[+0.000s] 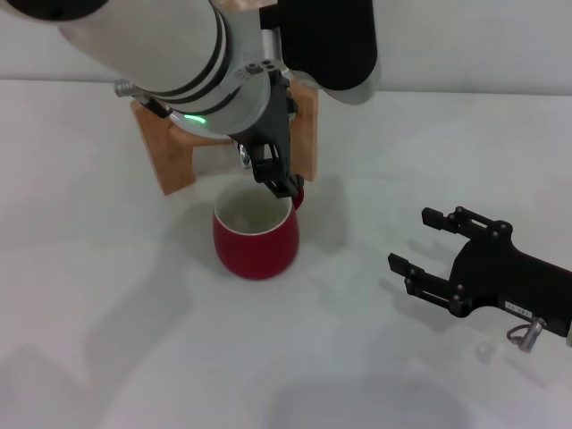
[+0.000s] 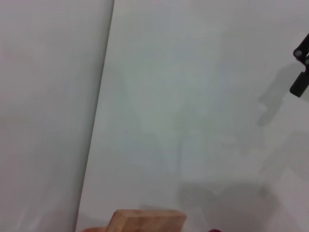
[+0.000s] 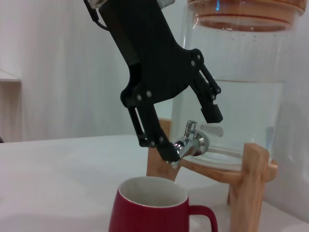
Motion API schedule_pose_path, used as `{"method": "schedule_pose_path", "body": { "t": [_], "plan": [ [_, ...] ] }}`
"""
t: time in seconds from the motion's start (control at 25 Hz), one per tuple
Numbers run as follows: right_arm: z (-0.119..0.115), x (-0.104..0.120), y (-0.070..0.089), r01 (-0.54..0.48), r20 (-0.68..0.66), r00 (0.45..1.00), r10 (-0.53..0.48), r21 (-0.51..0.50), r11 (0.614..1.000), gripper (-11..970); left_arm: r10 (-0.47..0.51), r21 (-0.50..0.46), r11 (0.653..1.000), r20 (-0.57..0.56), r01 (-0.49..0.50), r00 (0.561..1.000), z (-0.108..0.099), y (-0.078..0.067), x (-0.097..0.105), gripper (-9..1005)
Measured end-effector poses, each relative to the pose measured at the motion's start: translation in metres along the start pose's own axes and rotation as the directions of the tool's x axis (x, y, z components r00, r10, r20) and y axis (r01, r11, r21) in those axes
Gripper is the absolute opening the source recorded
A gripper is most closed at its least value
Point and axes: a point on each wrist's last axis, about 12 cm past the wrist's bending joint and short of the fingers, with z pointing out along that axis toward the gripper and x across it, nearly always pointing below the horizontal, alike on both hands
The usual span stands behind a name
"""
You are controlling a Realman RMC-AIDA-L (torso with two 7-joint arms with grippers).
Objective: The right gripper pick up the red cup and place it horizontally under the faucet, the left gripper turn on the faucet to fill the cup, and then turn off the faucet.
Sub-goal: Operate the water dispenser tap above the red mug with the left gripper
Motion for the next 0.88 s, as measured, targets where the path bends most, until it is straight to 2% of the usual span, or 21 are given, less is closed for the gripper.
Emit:
{"method": "schedule_pose_path", "body": {
  "t": [0.56,0.88],
  "plan": [
    [-0.002,0.002,0.002,-0.006,0.000,1.000,0.006,-0.002,1.000,708,0.007,0.018,1.000,-0.016,-0.007,1.000,0.011,-0.003,0.000,887],
    [-0.002,0.001,0.000,-0.008,0.004,1.000,0.008,0.008,1.000,708,0.009,0.004,1.000,-0.016,-0.009,1.000,0.014,0.000,-0.001,887]
  ]
}}
